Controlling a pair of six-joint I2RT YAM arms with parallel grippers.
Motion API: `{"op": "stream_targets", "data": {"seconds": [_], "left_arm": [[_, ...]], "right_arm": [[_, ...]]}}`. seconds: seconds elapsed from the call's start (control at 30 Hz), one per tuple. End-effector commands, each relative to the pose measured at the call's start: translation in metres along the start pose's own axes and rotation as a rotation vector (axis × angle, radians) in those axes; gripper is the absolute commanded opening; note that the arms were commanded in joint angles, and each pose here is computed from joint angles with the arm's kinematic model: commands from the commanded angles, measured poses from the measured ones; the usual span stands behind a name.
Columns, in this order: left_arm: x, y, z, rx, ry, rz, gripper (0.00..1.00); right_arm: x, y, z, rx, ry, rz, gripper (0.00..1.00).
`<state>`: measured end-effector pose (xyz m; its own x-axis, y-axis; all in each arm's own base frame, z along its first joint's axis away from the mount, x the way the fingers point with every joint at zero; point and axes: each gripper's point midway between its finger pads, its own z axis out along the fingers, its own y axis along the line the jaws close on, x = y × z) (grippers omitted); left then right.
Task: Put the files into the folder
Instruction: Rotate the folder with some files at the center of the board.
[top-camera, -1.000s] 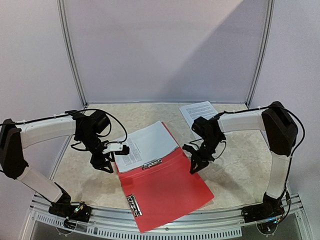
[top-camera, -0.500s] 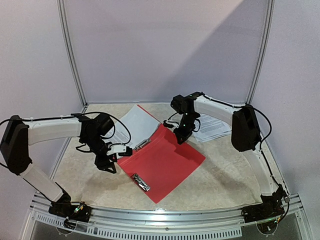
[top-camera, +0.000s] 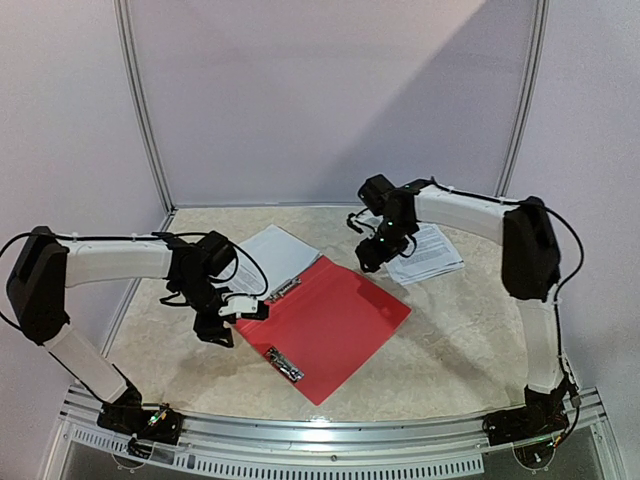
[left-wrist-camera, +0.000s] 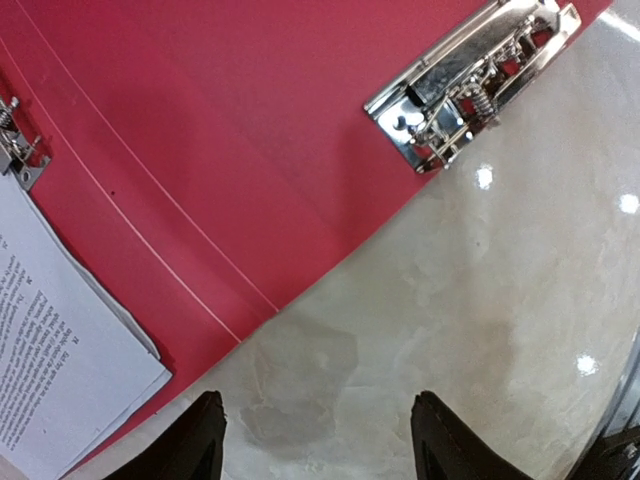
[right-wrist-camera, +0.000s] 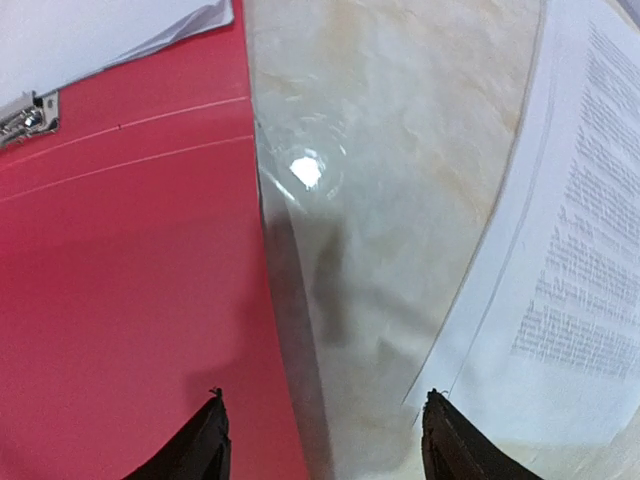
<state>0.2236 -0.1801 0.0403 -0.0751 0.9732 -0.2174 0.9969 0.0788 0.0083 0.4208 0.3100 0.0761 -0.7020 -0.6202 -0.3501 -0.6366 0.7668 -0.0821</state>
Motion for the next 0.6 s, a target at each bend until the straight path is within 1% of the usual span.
{"op": "stream_targets", "data": {"seconds": [0.0, 0.03, 0.07, 0.1, 0.13, 0.23, 0.3, 0.37, 0.43, 0.5, 0.57], "left_arm": [[-0.004, 0.021, -0.018, -0.077, -0.067, -0.042, 0.64], [0.0, 0.034, -0.023, -0.111, -0.07, -0.084, 0.65], [0.006, 0.048, -0.028, -0.145, -0.065, -0.13, 0.65], [0.014, 0.065, -0.034, -0.184, -0.059, -0.186, 0.64], [0.024, 0.083, -0.039, -0.224, -0.047, -0.244, 0.65], [0.067, 0.137, -0.051, -0.328, 0.011, -0.437, 0.64], [0.094, 0.171, -0.057, -0.407, 0.068, -0.524, 0.64], [0.12, 0.197, -0.058, -0.456, 0.115, -0.599, 0.64], [0.14, 0.218, -0.057, -0.497, 0.153, -0.659, 0.64], [0.159, 0.232, -0.052, -0.525, 0.2, -0.692, 0.64], [0.171, 0.24, -0.043, -0.537, 0.239, -0.697, 0.64]], "right_arm": [[0.019, 0.013, -0.05, -0.172, -0.144, 0.395, 0.67], [0.029, 0.016, -0.054, -0.206, -0.164, 0.461, 0.67], [0.045, 0.018, -0.051, -0.226, -0.152, 0.512, 0.68], [0.057, 0.021, -0.058, -0.251, -0.157, 0.59, 0.68], [0.071, 0.026, -0.059, -0.273, -0.151, 0.631, 0.68], [0.108, 0.031, -0.056, -0.296, -0.131, 0.773, 0.7], [0.127, 0.033, -0.057, -0.317, -0.157, 0.852, 0.71], [0.144, 0.037, -0.053, -0.346, -0.164, 0.944, 0.71], [0.153, 0.041, -0.048, -0.377, -0.17, 1.0, 0.71], [0.164, 0.046, -0.039, -0.414, -0.17, 1.043, 0.7], [0.164, 0.049, -0.033, -0.445, -0.19, 1.083, 0.68]]}}
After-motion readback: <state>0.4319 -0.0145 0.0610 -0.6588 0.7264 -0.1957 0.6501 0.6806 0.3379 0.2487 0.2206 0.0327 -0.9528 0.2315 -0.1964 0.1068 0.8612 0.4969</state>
